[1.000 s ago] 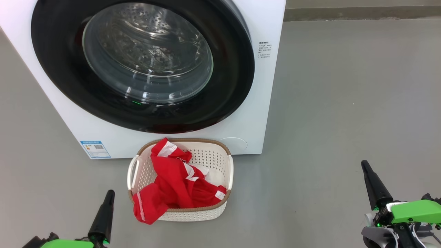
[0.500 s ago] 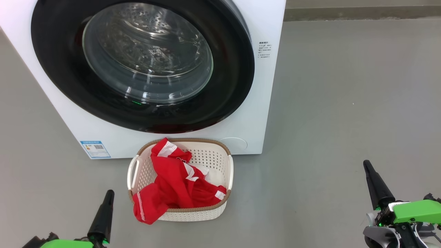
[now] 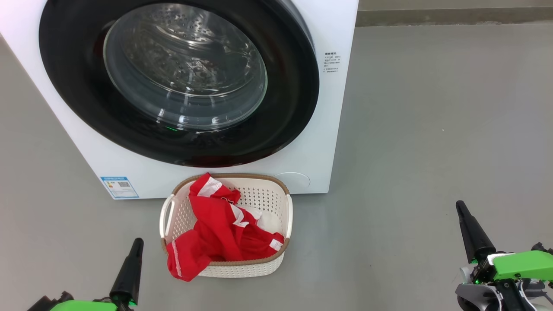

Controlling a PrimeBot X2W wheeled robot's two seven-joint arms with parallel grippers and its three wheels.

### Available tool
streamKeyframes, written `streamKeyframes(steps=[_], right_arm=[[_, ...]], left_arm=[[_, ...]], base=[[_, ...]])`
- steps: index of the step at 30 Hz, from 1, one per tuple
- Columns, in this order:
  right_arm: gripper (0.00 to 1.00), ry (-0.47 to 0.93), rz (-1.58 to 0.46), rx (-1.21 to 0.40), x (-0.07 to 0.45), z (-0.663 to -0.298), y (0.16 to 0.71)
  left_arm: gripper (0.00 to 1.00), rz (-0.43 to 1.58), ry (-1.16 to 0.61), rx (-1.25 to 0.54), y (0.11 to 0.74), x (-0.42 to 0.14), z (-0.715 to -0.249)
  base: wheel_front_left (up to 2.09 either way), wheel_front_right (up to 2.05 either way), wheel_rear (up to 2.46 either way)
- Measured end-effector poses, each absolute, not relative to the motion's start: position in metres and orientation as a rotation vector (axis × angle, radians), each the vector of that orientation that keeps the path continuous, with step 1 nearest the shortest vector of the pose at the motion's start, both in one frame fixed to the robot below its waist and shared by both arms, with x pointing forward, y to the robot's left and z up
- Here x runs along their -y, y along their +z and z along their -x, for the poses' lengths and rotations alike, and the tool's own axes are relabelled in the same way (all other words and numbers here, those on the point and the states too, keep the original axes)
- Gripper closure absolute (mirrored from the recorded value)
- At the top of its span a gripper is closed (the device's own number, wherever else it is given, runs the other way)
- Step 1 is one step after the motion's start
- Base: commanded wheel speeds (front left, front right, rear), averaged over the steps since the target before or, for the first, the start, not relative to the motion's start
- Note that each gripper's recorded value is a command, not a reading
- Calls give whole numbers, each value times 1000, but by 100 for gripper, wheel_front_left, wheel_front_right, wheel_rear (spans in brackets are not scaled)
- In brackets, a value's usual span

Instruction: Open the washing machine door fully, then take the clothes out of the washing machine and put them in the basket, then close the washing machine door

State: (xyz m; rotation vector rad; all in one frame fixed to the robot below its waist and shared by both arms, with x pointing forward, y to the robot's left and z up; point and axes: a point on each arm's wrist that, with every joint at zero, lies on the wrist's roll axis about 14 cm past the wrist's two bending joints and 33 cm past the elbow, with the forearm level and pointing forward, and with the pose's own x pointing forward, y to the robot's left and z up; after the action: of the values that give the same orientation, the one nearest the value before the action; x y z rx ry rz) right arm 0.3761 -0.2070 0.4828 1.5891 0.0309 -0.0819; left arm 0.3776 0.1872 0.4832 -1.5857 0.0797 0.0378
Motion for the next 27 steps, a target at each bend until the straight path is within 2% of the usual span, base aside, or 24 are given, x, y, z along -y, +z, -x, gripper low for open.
streamKeyframes(steps=[27], right_arm=[[100, -79, -1588, -35, 206, -376, 483]], left_arm=[[100, 1588, 40, -77, 483, -188, -378]], base=[[0, 0, 0]])
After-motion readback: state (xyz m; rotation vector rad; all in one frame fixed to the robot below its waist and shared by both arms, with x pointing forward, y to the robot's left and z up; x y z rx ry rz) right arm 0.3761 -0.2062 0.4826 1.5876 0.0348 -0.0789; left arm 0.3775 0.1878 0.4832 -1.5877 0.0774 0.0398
